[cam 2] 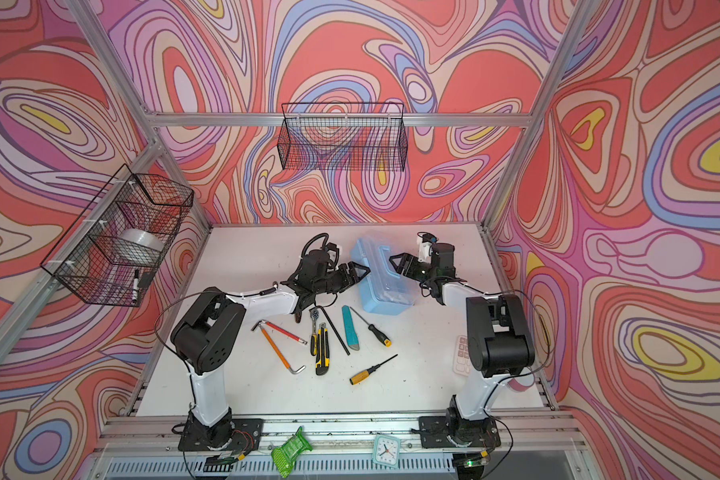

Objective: Pack the tool kit

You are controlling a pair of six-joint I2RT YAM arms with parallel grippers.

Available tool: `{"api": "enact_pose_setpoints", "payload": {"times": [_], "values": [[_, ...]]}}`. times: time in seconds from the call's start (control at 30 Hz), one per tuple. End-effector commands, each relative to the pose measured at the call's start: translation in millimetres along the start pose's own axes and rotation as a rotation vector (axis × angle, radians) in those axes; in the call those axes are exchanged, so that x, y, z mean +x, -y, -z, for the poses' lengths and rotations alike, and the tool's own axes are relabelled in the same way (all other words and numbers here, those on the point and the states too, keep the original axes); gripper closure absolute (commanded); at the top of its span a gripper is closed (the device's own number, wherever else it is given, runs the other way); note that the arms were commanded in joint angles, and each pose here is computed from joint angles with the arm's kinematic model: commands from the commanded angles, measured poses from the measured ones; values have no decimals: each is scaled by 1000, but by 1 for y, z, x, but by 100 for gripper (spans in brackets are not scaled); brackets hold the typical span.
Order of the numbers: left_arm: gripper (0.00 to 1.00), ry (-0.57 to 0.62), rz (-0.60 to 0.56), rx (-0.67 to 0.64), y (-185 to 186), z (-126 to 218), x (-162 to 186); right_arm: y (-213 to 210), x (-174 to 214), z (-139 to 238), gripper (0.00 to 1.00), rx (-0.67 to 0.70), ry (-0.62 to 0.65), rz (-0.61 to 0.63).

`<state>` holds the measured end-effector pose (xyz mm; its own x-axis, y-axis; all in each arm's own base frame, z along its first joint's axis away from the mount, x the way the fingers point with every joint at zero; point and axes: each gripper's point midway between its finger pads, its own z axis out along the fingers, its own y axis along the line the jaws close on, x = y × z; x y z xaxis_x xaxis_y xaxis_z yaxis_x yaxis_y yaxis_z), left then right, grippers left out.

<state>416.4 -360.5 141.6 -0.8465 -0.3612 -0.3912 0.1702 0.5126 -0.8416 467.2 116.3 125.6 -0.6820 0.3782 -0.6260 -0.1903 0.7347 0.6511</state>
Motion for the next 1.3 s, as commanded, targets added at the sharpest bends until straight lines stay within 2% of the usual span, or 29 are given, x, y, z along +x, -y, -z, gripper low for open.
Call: {"api": "enact_pose_setpoints", "payload": {"times": [0.0,0.6,0.9,1.07,1.27], "values": [[32,31,-3,67,25,5,-12,48,96,-7,30,123,-258,-127],[33,38,73,148,25,0,-11,48,97,-13,33,88,-251,-176],[33,27,165,281,33,-7,-8,48,96,-15,34,84,-253,-195],[33,29,178,307,35,-7,-8,48,95,-16,34,83,-252,-199],[42,50,224,392,43,-6,-13,48,95,-16,35,84,-253,-206]]}}
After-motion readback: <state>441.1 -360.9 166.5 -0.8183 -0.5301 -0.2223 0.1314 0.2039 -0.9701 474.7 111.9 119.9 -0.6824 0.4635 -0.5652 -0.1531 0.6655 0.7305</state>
